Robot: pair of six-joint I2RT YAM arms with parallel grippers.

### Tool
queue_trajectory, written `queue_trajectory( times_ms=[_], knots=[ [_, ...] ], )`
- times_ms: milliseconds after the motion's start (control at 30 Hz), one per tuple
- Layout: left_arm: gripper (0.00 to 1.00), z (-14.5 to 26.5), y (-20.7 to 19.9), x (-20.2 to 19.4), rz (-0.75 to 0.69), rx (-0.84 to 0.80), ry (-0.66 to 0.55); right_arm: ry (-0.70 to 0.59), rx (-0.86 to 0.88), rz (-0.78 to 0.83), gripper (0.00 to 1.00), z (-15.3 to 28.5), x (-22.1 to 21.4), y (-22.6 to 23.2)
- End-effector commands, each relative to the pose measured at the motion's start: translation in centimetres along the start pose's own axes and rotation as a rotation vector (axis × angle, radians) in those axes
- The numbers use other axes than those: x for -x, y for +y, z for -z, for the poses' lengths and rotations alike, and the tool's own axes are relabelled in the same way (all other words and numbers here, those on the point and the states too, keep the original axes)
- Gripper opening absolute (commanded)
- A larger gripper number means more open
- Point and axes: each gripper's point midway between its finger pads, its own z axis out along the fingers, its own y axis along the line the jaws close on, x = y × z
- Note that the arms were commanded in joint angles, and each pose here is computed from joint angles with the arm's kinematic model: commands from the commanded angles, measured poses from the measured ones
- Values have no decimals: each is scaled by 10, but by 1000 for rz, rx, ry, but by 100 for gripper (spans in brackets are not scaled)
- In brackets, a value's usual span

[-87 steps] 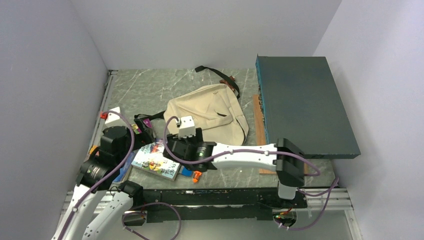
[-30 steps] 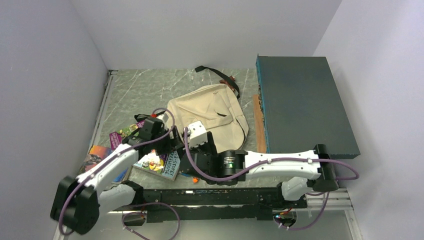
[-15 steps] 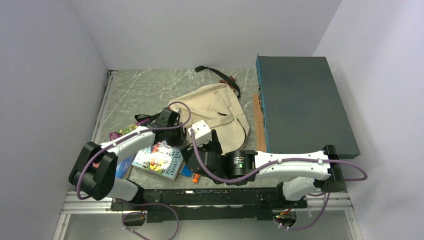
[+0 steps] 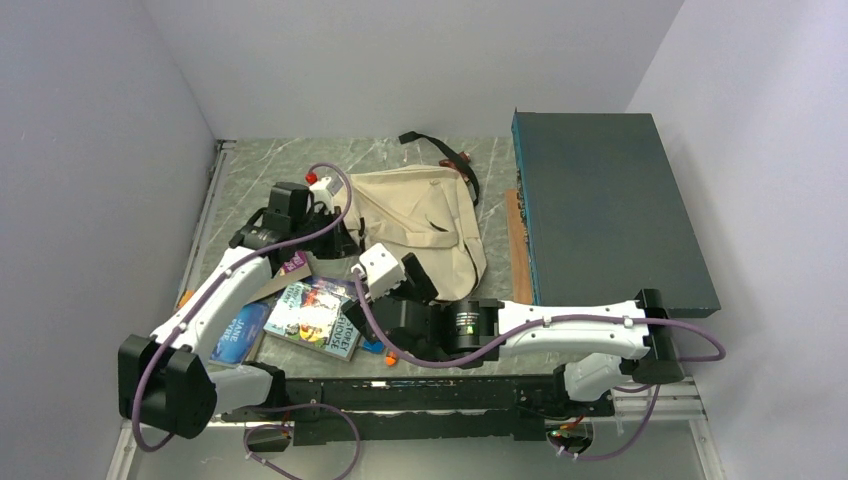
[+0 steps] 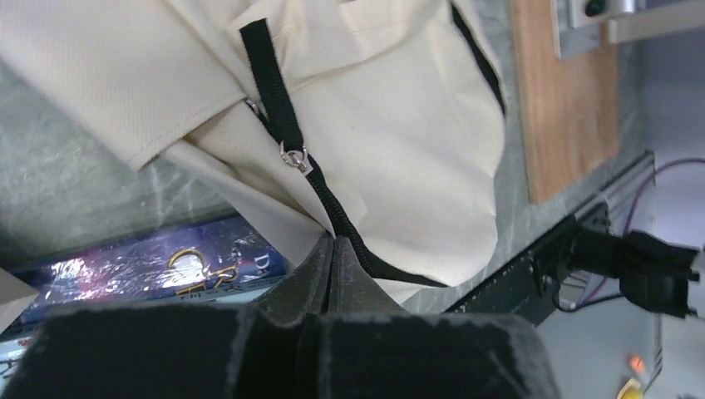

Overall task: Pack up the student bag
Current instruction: Unzip the student bag at the center of the board.

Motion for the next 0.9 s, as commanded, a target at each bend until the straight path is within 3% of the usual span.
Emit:
queue_trajectory(
  times_ms=[0, 167, 400, 667, 867],
  knots=[
    [0, 35, -48, 21, -203, -189, -68, -37, 23, 95, 98, -1, 29, -10],
    [0, 46, -52, 22, -296, -217, -102, -3, 43, 92, 97, -5, 28, -28],
    [0, 47, -58, 14, -342, -290, -110, 38, 133, 62, 85, -25, 7, -20],
    [0, 47, -65, 6, -339, -359, -86, 118, 19, 92, 81, -59, -25, -28],
    [0, 49, -70, 3, -342, -394, -81, 101, -78, 64, 70, -77, -34, -32]
  ],
)
